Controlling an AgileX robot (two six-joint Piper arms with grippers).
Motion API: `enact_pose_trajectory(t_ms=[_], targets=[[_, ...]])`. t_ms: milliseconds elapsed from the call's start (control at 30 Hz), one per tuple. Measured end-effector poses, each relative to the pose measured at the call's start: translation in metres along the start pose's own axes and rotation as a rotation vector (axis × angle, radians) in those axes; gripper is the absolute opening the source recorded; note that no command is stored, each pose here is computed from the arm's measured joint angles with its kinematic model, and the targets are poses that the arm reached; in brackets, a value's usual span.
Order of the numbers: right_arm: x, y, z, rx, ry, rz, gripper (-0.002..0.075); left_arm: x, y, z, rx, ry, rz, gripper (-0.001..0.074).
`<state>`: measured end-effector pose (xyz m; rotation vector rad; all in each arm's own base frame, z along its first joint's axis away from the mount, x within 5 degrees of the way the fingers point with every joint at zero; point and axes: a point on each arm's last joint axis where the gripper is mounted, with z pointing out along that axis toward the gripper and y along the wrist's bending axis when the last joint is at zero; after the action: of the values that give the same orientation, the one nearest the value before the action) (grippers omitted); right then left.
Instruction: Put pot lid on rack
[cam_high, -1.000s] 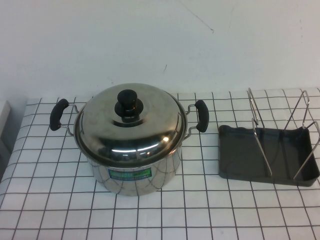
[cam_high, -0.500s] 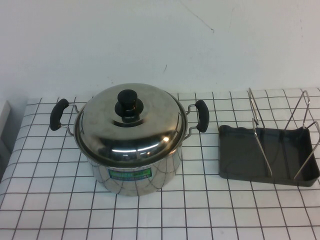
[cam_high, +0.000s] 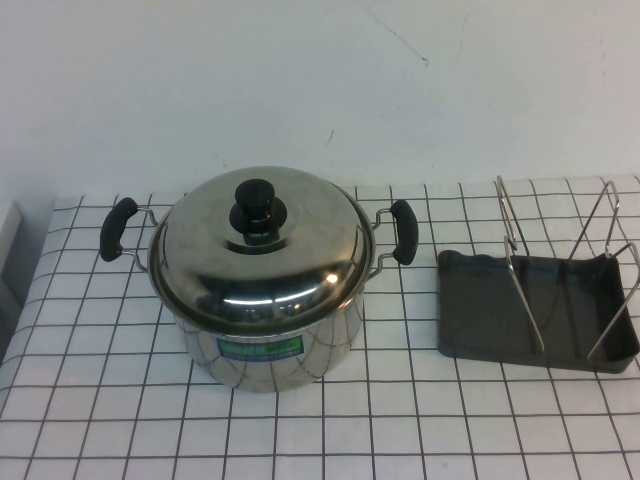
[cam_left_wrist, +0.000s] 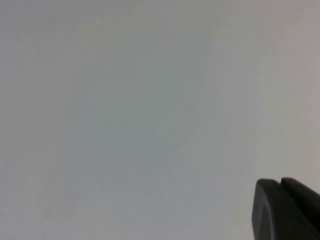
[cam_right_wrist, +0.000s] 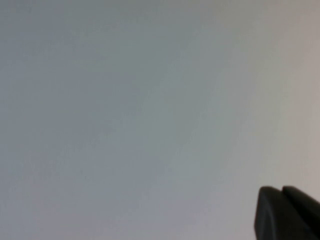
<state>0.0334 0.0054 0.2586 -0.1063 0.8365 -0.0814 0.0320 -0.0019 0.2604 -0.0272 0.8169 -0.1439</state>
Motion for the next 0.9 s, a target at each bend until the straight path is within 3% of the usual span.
enact_pose_trajectory(t_ms=[267,400,533,700,900], targets=[[0.002,0.000,0.000,0.002,0.018,0.004,-0.0003,-0.007,-0.003,-0.001,0.034,-0.070,-0.057,-0.0003],[0.000,-0.002,0.007,0.001,0.156,0.003,-0.0003,-0.005,0.001,0.000,-0.007,-0.049,-0.114,-0.0003],[-0.020,-0.008,0.019,0.007,0.309,-0.004,-0.0003,-0.006,0.001,0.009,-0.037,0.096,-0.131,-0.0003],[-0.044,-0.014,0.037,0.005,0.478,-0.022,-0.0003,-0.036,-0.003,0.026,-0.060,0.289,-0.107,-0.0003],[-0.025,-0.014,0.051,-0.038,0.801,-0.055,-0.0003,-0.054,-0.005,0.040,-0.088,0.541,-0.036,-0.0003]])
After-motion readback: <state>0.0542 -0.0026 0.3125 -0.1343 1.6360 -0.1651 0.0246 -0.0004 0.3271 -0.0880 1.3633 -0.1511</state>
